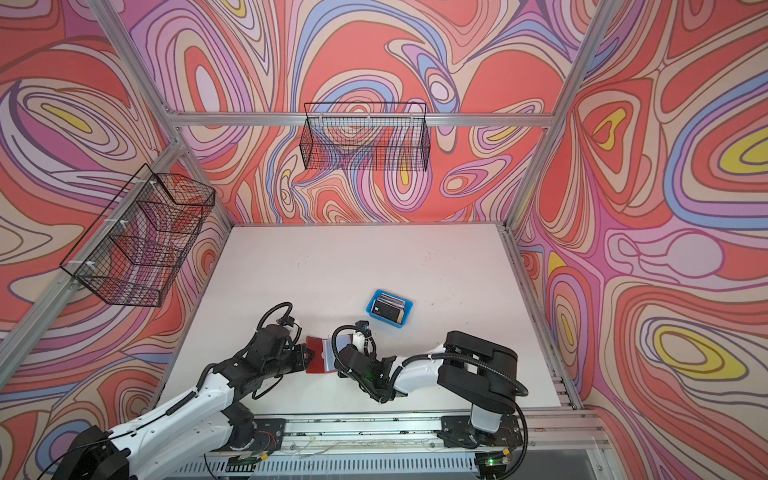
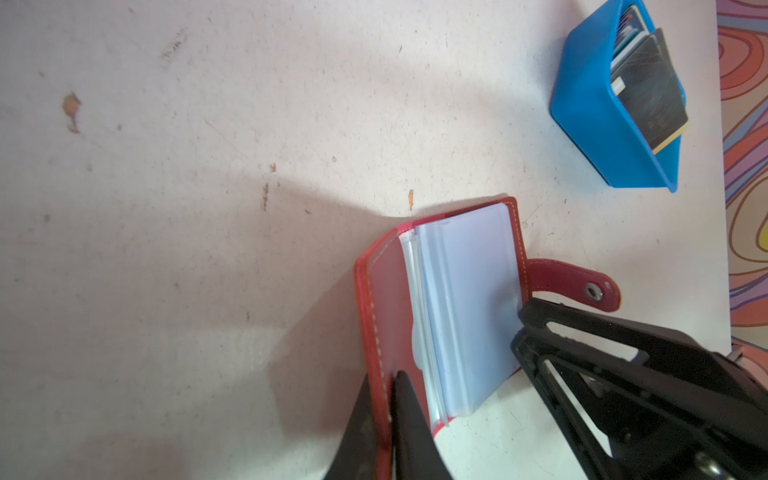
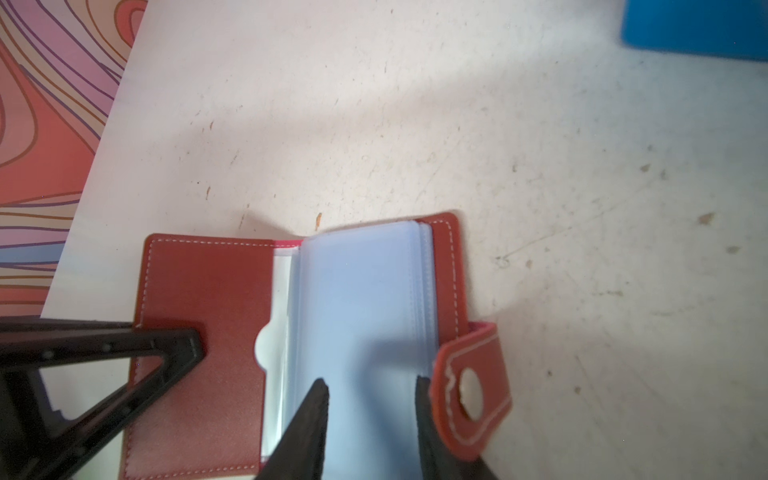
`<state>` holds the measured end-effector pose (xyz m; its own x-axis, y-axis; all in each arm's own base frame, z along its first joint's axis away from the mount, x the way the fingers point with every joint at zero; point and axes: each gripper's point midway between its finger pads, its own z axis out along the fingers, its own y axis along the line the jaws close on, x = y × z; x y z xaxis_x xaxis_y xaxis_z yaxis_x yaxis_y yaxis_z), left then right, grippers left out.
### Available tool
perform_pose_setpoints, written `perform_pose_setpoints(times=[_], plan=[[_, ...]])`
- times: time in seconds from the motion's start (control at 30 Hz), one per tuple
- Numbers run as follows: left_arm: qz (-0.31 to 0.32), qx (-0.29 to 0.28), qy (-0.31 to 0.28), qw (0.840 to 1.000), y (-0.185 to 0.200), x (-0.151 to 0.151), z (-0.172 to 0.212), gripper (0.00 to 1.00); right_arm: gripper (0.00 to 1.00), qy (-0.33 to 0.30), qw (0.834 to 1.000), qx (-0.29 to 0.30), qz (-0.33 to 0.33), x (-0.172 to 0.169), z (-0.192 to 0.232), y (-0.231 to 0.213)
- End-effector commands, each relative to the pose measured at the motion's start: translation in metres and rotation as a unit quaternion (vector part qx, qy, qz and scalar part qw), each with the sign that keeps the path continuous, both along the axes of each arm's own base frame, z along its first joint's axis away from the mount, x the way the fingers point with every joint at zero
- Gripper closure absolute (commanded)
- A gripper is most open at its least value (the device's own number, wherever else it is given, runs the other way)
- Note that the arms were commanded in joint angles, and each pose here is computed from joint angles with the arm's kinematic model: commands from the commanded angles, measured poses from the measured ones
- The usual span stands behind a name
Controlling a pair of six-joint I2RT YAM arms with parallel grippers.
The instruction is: Put the credit cards into the card holder
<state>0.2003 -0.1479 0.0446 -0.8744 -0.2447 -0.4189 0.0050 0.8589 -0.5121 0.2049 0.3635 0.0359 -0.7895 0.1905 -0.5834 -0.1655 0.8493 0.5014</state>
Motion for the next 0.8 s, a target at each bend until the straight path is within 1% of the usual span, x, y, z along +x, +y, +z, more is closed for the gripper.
perform_pose_setpoints(times=[0.0,0.2,0.3,0.33,0.43,0.6,0.77], plan=[[0.01,0.012,0.008,1.0,0.007,-0.003,-0.006,0.88,0.62,0.003,1.0,-0.005,-0.008,0.001,-0.003,-0.007],[0.01,0.01,0.007,1.0,0.006,-0.002,-0.005,0.88,0.63,0.008,1.0,0.003,0.007,-0.002,-0.005,0.003],[0.01,0.01,0.007,1.0,0.006,-0.002,-0.005,0.88,0.63,0.011,1.0,0.021,0.018,-0.004,-0.001,0.01],[0.01,0.01,0.008,1.0,0.006,-0.002,-0.005,0.88,0.63,0.016,1.0,0.015,0.02,-0.005,-0.009,0.01],[0.01,0.011,0.009,1.0,0.006,-0.002,-0.006,0.89,0.63,0.022,0.999,0.021,0.027,-0.006,-0.011,0.016],[0.013,0.018,0.01,1.0,0.009,-0.003,-0.01,0.89,0.61,0.032,0.998,0.046,0.028,-0.005,-0.012,0.022],[0.028,0.04,0.014,0.999,0.018,-0.003,-0.014,0.88,0.63,0.016,1.0,0.022,0.007,0.003,-0.004,0.015]])
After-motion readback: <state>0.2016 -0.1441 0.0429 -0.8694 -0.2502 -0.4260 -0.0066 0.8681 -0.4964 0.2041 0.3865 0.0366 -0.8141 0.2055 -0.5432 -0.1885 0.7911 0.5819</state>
